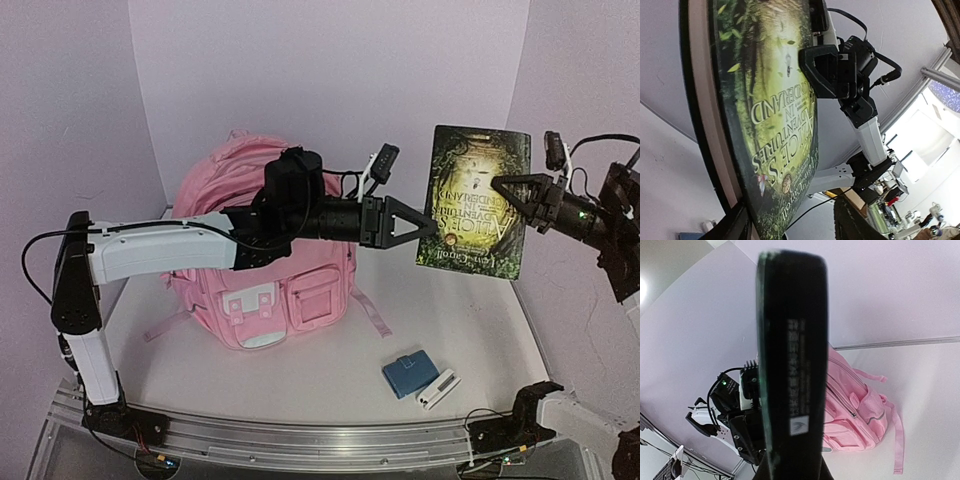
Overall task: Pack the student bag
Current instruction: Pick up the book from the center of the board.
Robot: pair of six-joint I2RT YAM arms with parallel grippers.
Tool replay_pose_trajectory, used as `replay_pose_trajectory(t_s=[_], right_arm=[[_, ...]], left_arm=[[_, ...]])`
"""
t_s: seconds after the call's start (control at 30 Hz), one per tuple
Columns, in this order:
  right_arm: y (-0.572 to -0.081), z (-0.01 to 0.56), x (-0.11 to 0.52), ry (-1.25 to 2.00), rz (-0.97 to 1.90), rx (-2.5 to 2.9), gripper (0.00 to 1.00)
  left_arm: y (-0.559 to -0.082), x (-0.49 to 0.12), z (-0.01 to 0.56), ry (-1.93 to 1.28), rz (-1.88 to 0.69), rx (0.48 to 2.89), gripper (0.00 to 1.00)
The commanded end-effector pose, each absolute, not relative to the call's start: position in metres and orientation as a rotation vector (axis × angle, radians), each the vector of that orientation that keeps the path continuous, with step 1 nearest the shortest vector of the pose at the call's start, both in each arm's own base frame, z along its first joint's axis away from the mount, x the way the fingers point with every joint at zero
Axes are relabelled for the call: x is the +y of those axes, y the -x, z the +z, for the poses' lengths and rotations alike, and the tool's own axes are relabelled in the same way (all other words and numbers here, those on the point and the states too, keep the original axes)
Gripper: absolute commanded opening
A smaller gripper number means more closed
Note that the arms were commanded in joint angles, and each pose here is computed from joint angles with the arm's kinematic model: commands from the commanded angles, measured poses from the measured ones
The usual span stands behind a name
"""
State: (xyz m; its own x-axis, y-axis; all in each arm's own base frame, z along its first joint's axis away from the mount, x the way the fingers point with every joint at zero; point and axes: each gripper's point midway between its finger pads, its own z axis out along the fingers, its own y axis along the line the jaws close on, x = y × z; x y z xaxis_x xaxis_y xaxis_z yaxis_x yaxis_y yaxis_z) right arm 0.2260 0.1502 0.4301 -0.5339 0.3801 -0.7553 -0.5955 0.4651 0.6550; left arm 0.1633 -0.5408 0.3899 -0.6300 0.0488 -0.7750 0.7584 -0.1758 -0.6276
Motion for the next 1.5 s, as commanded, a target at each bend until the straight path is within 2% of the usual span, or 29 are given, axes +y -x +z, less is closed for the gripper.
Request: replay_pose_trajectory(t_s=[0.0,0.13,0.23,0.53,0.87,0.93,1.0,1.07,1.13,1.17,1.23,1.33,1.47], right_arm=[[-0.209,0.502,0.153,0.344,1.238,1.482,0.00],[-0.200,0.535,0.156,0.405,1.278,1.348,0.00],[-0.203,0.548,0.158,0.430,1.302,1.298,0.00],[-0.203,0.568,0.167,0.467,1.476,1.189,0.00],[-0.221,0.552,0.220,0.516,1.582,1.186,0.00],[-0.230,0.544,0.226,0.501,1.579,1.209,0.00],[-0.235,0.535,0.233,0.498,1.583,1.231,0.00],[-0.239,0.526,0.238,0.495,1.580,1.245,0.00],[-0.243,0.519,0.240,0.486,1.567,1.259,0.00],[-0.247,0.514,0.241,0.474,1.559,1.274,0.01],[-0.253,0.507,0.242,0.470,1.535,1.301,0.08],[-0.262,0.494,0.246,0.464,1.509,1.351,0.21],[-0.274,0.476,0.251,0.498,1.429,1.448,0.65]], left_arm=[[-0.153,-0.513,0.428,-0.976,-1.744,1.574,0.73],[-0.158,-0.495,0.434,-0.975,-1.616,1.629,0.91],[-0.170,-0.482,0.439,-0.958,-1.570,1.668,0.99],[-0.172,-0.480,0.469,-1.064,-1.609,1.596,1.00],[-0.175,-0.480,0.485,-1.093,-1.654,1.528,0.98],[-0.174,-0.476,0.488,-1.095,-1.665,1.505,0.89],[-0.175,-0.471,0.489,-1.079,-1.659,1.486,0.70],[-0.178,-0.463,0.489,-1.048,-1.649,1.482,0.45],[-0.183,-0.454,0.486,-1.009,-1.642,1.491,0.26],[-0.183,-0.449,0.481,-0.999,-1.640,1.503,0.20],[-0.184,-0.443,0.472,-0.989,-1.630,1.521,0.05],[-0.181,-0.434,0.461,-0.999,-1.600,1.552,0.00],[-0.177,-0.420,0.448,-1.024,-1.549,1.592,0.00]])
